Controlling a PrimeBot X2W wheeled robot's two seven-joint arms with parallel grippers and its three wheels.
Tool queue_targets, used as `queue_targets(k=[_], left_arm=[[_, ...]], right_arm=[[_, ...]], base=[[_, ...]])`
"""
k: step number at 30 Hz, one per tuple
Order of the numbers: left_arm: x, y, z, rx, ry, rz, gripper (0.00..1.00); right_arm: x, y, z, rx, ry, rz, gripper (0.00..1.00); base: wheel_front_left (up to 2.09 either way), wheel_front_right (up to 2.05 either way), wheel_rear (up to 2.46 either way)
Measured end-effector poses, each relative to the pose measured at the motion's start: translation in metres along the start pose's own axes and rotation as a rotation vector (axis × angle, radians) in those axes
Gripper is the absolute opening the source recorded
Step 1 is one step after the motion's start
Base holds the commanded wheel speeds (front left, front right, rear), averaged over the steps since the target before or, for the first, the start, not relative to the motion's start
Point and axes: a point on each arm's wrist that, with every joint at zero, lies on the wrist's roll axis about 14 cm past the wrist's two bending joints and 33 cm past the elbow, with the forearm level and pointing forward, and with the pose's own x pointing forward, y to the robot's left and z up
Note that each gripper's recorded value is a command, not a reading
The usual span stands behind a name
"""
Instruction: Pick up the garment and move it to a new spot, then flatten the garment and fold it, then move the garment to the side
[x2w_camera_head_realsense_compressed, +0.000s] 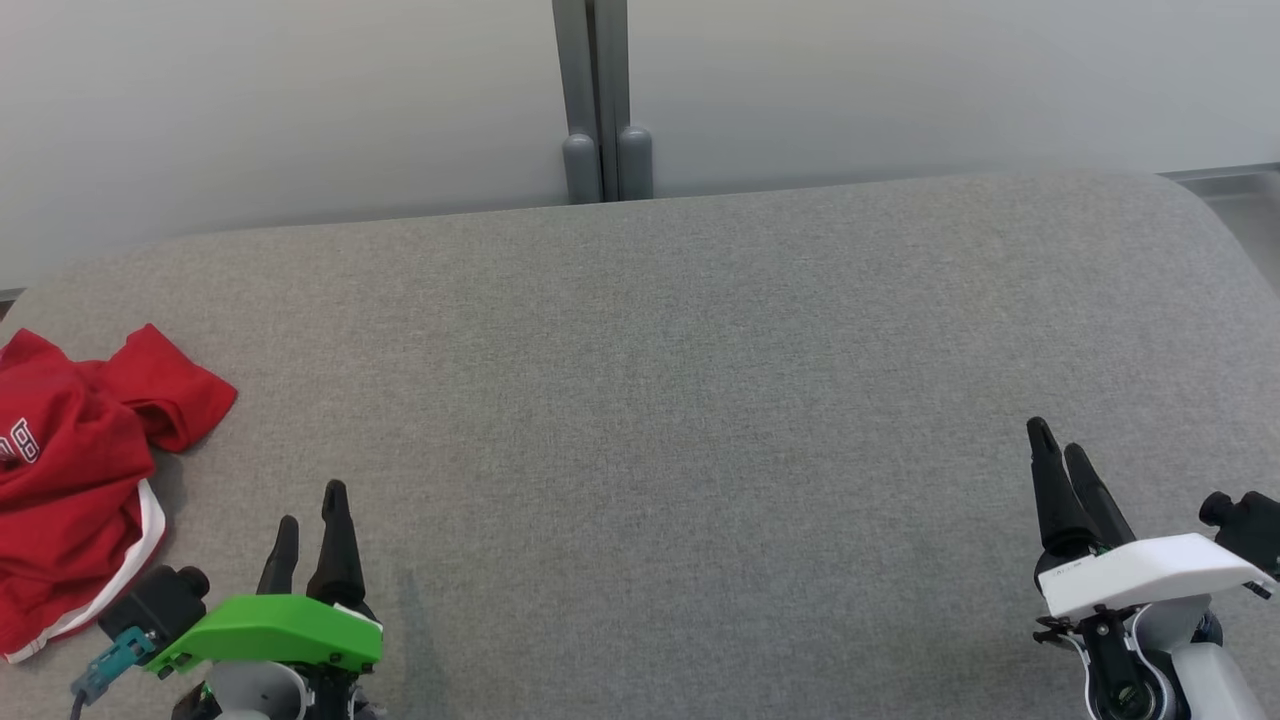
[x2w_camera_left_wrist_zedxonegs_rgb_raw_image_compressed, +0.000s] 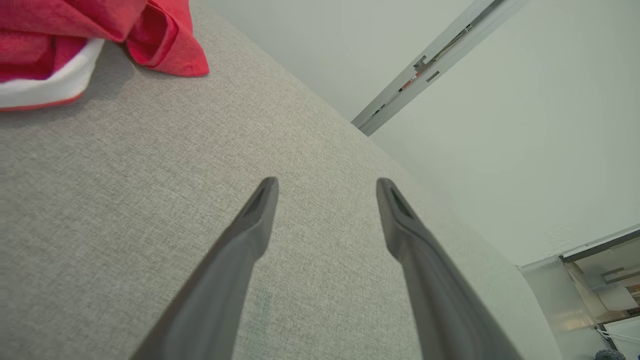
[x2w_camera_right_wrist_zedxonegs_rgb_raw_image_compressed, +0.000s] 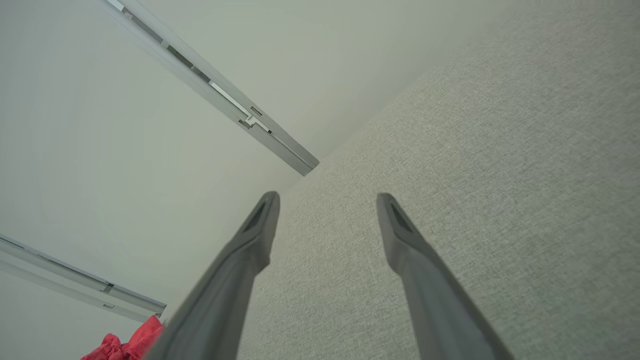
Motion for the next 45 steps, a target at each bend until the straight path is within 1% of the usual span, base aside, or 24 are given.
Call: queue_targets(k=[4, 8, 23, 37, 45], left_arm=[[0.0, 0.002, -0.002, 0.057, 0.0, 0.006, 1.0], [0.002, -0.004, 0.0, 0.141, -0.008, -0.009, 1.0], [0.003, -0.009, 0.002, 0.358, -0.031, -0.026, 1.0], [0.0, -0.004, -0.007, 0.5, -0.017, -0.023, 1.0], [0.0, -0.004, -0.008, 0.566, -0.026, -0.029, 1.0]], right_arm=[[0.0, 0.002, -0.001, -0.054, -0.001, 0.008, 1.0], [0.001, 0.004, -0.003, -0.121, 0.0, 0.018, 1.0], [0.006, 0.016, 0.002, -0.301, -0.034, 0.06, 1.0], [0.006, 0.013, -0.008, -0.447, -0.016, 0.069, 1.0], [0.007, 0.014, -0.008, -0.509, -0.023, 0.075, 1.0]], base=[[0.0, 0.0, 0.0], [0.0, 0.0, 0.0], [0.0, 0.0, 0.0], [0.0, 0.0, 0.0], [0.0, 0.0, 0.0]])
